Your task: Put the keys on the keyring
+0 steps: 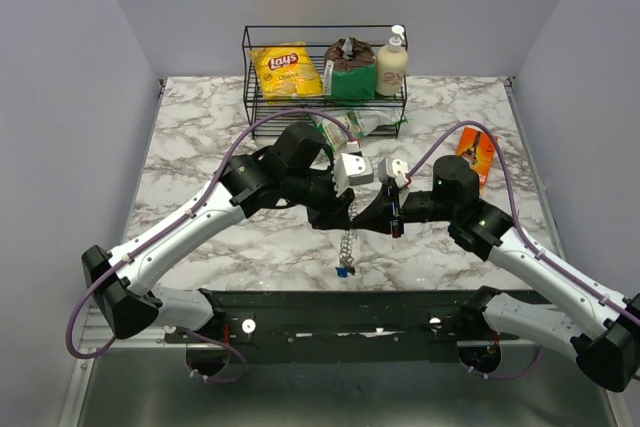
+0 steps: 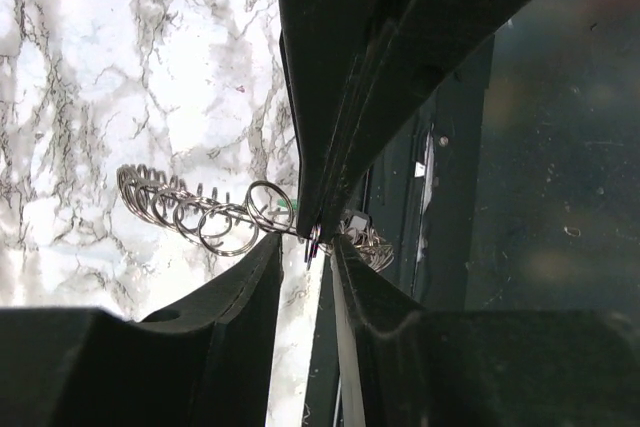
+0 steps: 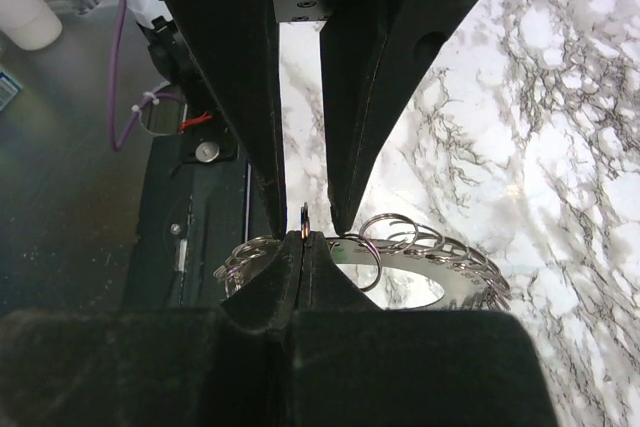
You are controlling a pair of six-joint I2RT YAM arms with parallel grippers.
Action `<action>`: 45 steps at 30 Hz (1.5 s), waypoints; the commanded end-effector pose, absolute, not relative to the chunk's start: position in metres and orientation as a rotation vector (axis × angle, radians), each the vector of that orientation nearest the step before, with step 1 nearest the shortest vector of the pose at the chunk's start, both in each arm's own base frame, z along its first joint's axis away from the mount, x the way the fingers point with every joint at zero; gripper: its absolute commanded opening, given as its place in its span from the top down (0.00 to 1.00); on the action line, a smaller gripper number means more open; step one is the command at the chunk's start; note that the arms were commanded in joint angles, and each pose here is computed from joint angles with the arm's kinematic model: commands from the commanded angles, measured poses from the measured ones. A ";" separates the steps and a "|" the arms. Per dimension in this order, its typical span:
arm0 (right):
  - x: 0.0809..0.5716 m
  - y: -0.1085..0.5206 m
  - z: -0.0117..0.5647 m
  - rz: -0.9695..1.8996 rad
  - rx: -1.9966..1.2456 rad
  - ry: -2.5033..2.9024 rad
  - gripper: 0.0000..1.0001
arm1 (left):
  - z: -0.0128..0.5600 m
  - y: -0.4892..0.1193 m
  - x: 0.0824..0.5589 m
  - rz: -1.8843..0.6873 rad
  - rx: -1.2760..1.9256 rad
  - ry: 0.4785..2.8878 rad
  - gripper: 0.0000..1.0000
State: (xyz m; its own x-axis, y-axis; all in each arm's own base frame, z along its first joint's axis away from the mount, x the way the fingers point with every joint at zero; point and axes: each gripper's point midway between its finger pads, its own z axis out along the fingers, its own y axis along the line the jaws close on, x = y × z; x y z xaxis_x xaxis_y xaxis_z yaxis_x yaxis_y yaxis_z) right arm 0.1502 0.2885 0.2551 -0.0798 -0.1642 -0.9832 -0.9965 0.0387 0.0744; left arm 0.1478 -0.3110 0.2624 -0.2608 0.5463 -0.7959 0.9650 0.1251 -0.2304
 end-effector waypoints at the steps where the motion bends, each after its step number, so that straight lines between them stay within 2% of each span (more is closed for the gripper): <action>1: 0.149 0.288 0.272 1.140 -1.269 1.339 0.99 | 0.261 -0.307 0.150 -0.974 1.479 1.874 0.67; 8: 0.149 0.288 0.272 1.143 -1.272 1.336 0.99 | 0.253 -0.306 0.151 -0.967 1.492 1.895 0.76; 15: 0.148 0.288 0.272 1.146 -1.279 1.331 0.99 | 0.250 -0.309 0.153 -0.963 1.501 1.899 1.00; 25: 0.148 0.289 0.272 1.146 -1.276 1.332 0.97 | 0.256 -0.308 0.165 -0.896 1.438 1.868 1.00; 27: 0.149 0.288 0.274 1.145 -1.271 1.333 0.89 | 0.260 -0.307 0.168 -0.879 1.407 1.845 1.00; 35: 0.150 0.289 0.275 1.141 -1.261 1.339 0.70 | 0.273 -0.304 0.177 -0.836 1.301 1.764 1.00; 38: 0.153 0.289 0.278 1.132 -1.241 1.342 0.59 | 0.276 -0.304 0.178 -0.843 1.267 1.735 1.00; 39: 0.154 0.289 0.280 1.128 -1.235 1.340 0.51 | 0.271 -0.303 0.177 -0.844 1.263 1.736 1.00; 41: 0.155 0.287 0.284 1.119 -1.213 1.339 0.42 | 0.282 -0.304 0.178 -0.856 1.221 1.685 1.00; 42: 0.157 0.286 0.287 1.104 -1.198 1.342 0.33 | 0.277 -0.302 0.178 -0.853 1.207 1.685 1.00; 45: 0.159 0.281 0.294 1.076 -1.151 1.341 0.22 | 0.288 -0.303 0.178 -0.877 1.146 1.600 1.00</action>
State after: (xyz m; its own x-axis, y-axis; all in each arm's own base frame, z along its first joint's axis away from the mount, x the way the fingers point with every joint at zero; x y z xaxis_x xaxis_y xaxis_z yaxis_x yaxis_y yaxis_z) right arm 0.1542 0.2855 0.2649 -0.0688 -0.1406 -0.9877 -0.9951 0.0805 0.0579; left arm 0.1646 -0.2971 0.2487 -0.2048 0.4513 -0.8686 0.9620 0.2565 -0.0936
